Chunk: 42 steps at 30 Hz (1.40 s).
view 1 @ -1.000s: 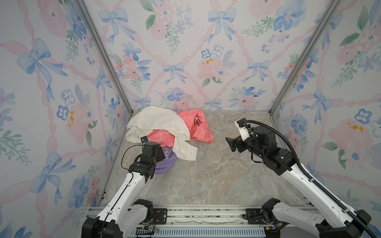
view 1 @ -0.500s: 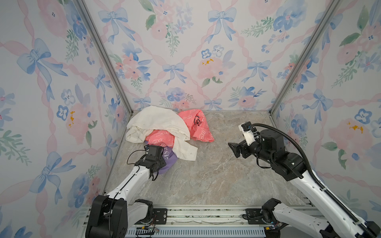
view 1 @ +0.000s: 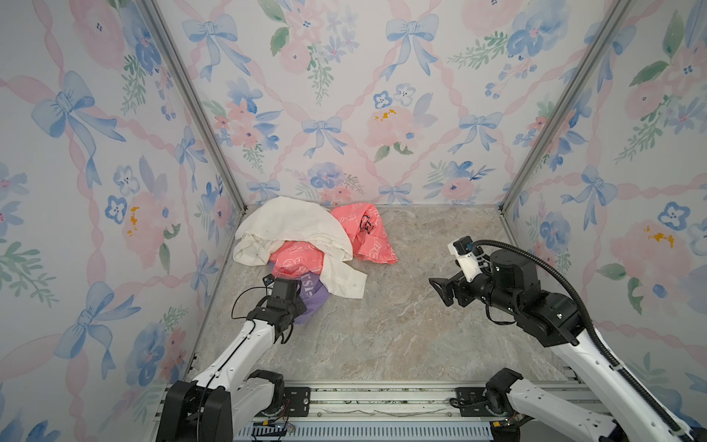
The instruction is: Pick out a specific cloth from the pile
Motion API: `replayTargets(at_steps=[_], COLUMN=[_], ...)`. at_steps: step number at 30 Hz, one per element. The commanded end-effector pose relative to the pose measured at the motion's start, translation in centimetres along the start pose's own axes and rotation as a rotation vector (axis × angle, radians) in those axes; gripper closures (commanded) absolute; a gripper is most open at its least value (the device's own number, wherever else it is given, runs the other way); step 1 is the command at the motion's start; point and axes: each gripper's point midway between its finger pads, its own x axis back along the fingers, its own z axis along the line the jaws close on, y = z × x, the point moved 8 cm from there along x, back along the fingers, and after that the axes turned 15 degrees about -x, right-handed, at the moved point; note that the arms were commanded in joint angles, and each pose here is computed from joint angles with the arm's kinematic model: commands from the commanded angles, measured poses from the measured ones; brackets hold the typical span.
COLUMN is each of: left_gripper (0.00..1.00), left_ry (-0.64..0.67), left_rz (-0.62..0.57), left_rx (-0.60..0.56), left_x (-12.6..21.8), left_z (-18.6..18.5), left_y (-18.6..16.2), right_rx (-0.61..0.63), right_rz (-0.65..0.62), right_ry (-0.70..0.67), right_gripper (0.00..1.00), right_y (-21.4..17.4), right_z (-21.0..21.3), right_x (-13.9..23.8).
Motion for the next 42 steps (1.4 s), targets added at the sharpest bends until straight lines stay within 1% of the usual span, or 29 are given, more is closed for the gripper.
replayTargets(at_steps=[1,4,9,12,16,20,22,27,31,37,42], left_gripper=[1.00,1.00,1.00,1.00,1.00,1.00,1.00,1.00,1.00,1.00,1.00], left_ry=[-0.028,-0.039,-0.042,-0.062,-0.090,-0.115,-0.124,-0.139,-0.125,-0.130,-0.153], left_rz=[-0.073,-0.085,-0.053,-0.070,-0.190,-0.318,-0.356,-0.448,-0.543,-0.655,-0.731], left_rx=[0.034,0.037,0.050,0.043,-0.003,-0.020,-0.021,-0.026,-0.016,-0.018,-0.044], left_x=[1.2,1.6,1.4,2.0,4.6,7.8,8.8,11.5,14.3,18.1,20.9], left_z=[-0.2,-0.2,-0.2,-0.7,-1.7,-2.6,-2.9,-3.3,-3.4,-4.1,-4.7], left_y=[1.1,1.1,0.6,1.7,5.3,9.0,10.2,12.6,15.0,18.6,20.8], right_rx=[0.035,0.044,-0.010,0.011,0.042,0.027,0.018,0.039,0.036,0.030,0.023], right_rz=[0.039,0.052,0.041,0.040,0.042,0.027,0.020,0.019,0.012,-0.019,-0.012], right_ry=[0.016,0.003,0.027,0.028,0.000,-0.017,-0.028,-0.036,-0.061,-0.140,-0.197], right_gripper=[0.03,0.03,0.03,0.03,0.03,0.03,0.03,0.03,0.03,0.03,0.03], right_y=[-0.7,-1.2,-0.9,-0.8,-0.6,-0.5,-0.3,0.3,0.5,0.9,1.0], right_z=[0.2,0.0,0.3,0.3,0.1,0.0,-0.1,0.0,-0.2,-0.9,-1.4], right_x=[0.4,0.0,-0.1,0.0,0.3,0.3,0.2,0.2,0.1,0.0,0.0])
